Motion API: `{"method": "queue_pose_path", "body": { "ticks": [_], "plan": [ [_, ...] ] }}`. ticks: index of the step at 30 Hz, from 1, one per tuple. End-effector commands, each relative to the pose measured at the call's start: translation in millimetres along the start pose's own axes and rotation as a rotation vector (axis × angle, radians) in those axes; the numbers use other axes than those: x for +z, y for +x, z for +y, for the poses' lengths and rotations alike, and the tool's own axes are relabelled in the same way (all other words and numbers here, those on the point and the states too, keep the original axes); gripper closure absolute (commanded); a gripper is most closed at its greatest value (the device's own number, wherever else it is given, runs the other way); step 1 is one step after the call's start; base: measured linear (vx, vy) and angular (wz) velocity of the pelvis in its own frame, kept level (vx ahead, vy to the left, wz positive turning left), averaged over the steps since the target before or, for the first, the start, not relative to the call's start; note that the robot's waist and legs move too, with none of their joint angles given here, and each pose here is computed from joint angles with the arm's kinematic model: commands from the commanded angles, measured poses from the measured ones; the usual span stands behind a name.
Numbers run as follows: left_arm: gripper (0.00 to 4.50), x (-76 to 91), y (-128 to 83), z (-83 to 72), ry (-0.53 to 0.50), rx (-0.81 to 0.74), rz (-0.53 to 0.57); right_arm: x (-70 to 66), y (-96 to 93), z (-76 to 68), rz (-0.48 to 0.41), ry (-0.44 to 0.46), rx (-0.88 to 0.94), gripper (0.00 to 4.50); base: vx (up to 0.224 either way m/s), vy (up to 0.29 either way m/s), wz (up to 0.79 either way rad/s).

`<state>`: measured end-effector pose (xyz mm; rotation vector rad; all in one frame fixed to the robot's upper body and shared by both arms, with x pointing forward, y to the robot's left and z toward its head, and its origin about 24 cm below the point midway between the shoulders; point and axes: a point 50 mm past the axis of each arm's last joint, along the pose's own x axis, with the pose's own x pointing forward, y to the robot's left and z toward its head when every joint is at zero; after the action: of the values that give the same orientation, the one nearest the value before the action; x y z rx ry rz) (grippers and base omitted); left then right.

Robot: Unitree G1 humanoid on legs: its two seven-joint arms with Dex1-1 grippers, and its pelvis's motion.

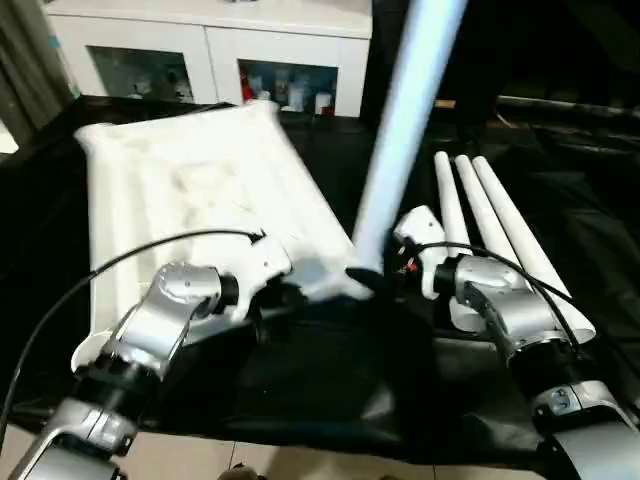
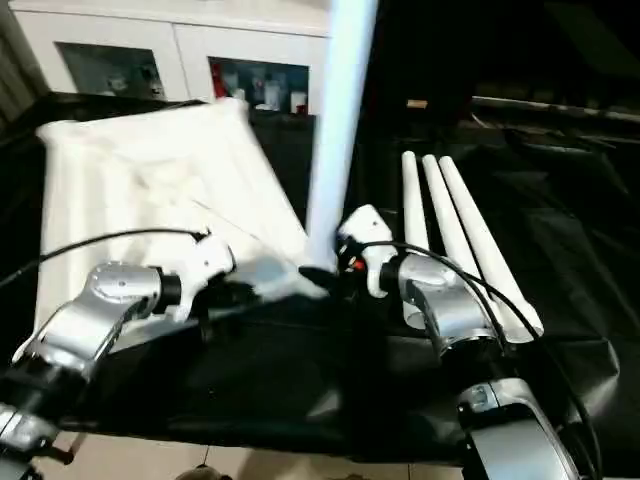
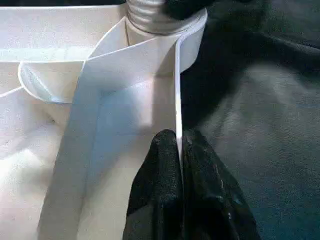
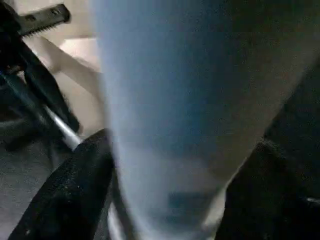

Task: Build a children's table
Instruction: Rotate leg to tighten

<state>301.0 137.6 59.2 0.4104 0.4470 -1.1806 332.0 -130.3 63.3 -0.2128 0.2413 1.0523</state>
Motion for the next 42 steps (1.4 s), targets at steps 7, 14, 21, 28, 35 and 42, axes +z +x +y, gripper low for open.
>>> {"method": "queue_pose_path", "body": {
  "ticks": [7, 14, 21, 28, 35, 42],
  "plan": [
    [4.5, 14.4, -2, -1.7, 0.05, -0.047, -0.076, -6.7, -4.3, 8.4, 0.057, -0.025, 0.07, 1.09, 0.0, 0.0, 0.0],
    [4.5, 13.3, -3, -1.7, 0.049, -0.043, -0.073, -9.0, -5.2, 10.3, 0.057, -0.02, 0.078, 1.64, 0.0, 0.0, 0.0],
    [4.5, 12.3, -3, -1.9, 0.048, -0.046, -0.07, -9.1, -4.8, 14.6, 0.042, -0.01, 0.1, 1.76, 0.0, 0.0, 0.0],
    [4.5, 8.8, 0, 1.0, 0.013, 0.003, -0.059, -26.0, 3.2, 3.6, 0.024, 0.157, -0.132, 1.76, 0.0, 0.0, 0.0],
    [4.5, 16.5, 33, 12.8, -0.129, 0.247, -0.054, -55.0, 21.9, -7.6, 0.099, 0.458, -0.64, 1.77, 0.0, 0.0, 0.0],
    [4.5, 38.1, 72, 3.0, -0.179, 0.351, -0.049, -49.5, 48.9, 0.7, 0.147, 0.507, -0.778, 1.77, 0.0, 0.0, 0.0]
  ]
}}
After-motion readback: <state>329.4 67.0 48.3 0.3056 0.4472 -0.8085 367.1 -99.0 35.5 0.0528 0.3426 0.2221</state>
